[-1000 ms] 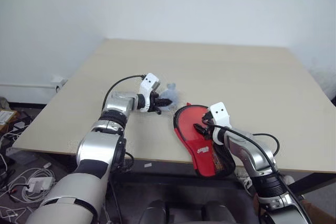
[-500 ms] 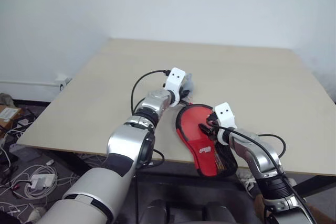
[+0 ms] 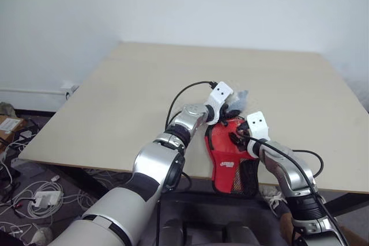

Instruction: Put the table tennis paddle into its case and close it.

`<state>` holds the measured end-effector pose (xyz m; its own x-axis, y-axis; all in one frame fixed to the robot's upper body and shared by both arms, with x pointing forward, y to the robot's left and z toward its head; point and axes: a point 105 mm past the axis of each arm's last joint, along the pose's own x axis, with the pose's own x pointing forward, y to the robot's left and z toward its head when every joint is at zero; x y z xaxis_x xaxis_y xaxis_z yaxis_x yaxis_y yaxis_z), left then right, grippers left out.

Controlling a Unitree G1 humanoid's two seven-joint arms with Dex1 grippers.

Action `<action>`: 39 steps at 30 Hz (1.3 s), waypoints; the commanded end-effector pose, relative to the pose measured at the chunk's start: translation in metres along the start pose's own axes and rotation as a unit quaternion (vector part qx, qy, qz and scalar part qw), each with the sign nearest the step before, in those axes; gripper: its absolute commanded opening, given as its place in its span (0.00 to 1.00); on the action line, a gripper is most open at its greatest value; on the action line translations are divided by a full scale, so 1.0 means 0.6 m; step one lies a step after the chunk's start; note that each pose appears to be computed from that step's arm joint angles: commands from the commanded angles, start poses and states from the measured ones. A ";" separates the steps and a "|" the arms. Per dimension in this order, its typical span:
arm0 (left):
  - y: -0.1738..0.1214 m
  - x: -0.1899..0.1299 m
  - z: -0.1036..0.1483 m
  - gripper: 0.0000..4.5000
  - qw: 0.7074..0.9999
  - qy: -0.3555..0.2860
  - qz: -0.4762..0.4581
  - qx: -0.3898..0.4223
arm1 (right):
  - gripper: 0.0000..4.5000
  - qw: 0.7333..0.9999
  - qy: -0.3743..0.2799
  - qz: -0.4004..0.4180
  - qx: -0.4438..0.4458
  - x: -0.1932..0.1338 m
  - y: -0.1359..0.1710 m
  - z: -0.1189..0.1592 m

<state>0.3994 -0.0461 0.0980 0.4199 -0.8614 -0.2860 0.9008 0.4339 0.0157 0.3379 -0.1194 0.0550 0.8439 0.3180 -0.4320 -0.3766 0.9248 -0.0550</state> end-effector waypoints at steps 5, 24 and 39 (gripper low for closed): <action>0.005 -0.021 0.038 0.79 0.998 -0.051 -0.038 0.028 | 0.75 1.000 0.007 -0.030 0.006 -0.003 -0.025 -0.010; 0.011 -0.119 0.037 0.80 0.980 -0.057 -0.192 0.012 | 0.83 0.996 -0.077 0.033 0.023 -0.108 -0.060 0.057; -0.062 -0.109 -0.013 0.80 0.967 -0.021 -0.255 -0.008 | 0.98 0.994 -0.075 0.006 0.076 -0.048 -0.090 0.096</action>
<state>0.3385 0.0029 0.0973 -0.0686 -0.9711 -0.2286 0.9853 -0.0301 -0.1680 0.3506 -0.1706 0.1109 0.8831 0.3340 -0.3295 -0.3209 0.9423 0.0953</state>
